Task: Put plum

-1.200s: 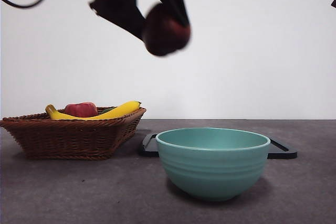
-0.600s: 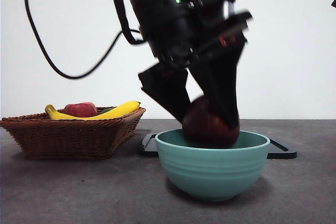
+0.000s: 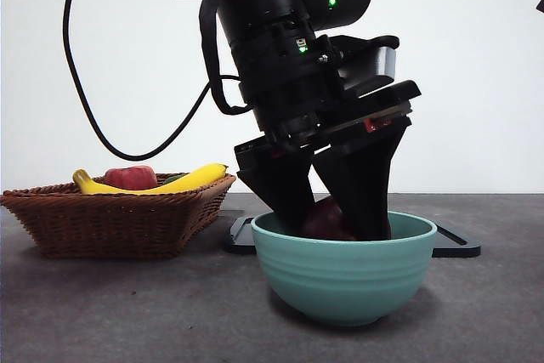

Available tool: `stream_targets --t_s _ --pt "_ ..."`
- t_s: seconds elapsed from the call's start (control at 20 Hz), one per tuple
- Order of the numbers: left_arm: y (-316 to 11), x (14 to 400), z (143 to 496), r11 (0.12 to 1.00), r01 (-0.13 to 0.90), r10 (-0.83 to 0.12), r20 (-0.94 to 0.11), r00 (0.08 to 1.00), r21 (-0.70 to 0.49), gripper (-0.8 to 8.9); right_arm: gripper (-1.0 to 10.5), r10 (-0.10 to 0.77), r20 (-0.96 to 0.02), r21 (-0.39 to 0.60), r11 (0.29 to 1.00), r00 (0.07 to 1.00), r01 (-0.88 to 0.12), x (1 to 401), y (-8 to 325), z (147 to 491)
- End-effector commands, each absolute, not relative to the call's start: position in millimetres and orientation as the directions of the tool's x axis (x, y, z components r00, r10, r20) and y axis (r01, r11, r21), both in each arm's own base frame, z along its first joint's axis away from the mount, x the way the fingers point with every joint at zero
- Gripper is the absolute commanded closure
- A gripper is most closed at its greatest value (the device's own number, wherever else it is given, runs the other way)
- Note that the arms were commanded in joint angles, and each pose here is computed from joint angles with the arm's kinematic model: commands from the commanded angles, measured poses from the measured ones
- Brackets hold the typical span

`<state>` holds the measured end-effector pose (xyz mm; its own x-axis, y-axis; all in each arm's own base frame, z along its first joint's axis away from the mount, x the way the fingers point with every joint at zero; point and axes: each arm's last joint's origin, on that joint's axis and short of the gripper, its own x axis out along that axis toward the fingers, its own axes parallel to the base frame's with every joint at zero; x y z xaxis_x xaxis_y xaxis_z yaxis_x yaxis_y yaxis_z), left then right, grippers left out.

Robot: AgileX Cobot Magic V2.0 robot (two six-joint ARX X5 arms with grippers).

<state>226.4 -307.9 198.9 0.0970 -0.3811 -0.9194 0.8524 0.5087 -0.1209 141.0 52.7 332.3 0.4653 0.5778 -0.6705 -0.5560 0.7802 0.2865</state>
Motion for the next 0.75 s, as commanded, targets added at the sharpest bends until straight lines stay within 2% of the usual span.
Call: stream_targets --t_s 0.05,0.2,0.6,0.75 --pt "-314.5 225.2 197.2 0.489 0.865 -0.38 -0.92 0.094 -0.113 5.21 5.1 0.584 -0.657 0.276 0.775 0.477 -0.568 142.8 53.9 338.1" --pt "-315.1 223.3 196.9 0.486 0.867 -0.376 -0.923 0.089 -0.114 4.37 5.1 0.584 -0.657 0.277 0.775 0.477 -0.568 142.8 53.8 338.1" --pt "-316.2 220.3 199.5 0.48 0.87 -0.369 -0.926 0.08 -0.116 4.38 5.1 0.584 -0.657 0.277 0.775 0.477 -0.568 142.8 53.8 338.1" --pt "-315.8 221.0 214.1 0.479 0.87 -0.389 -0.916 0.096 -0.112 4.38 5.1 0.584 -0.657 0.277 0.775 0.477 -0.568 142.7 53.8 338.1"
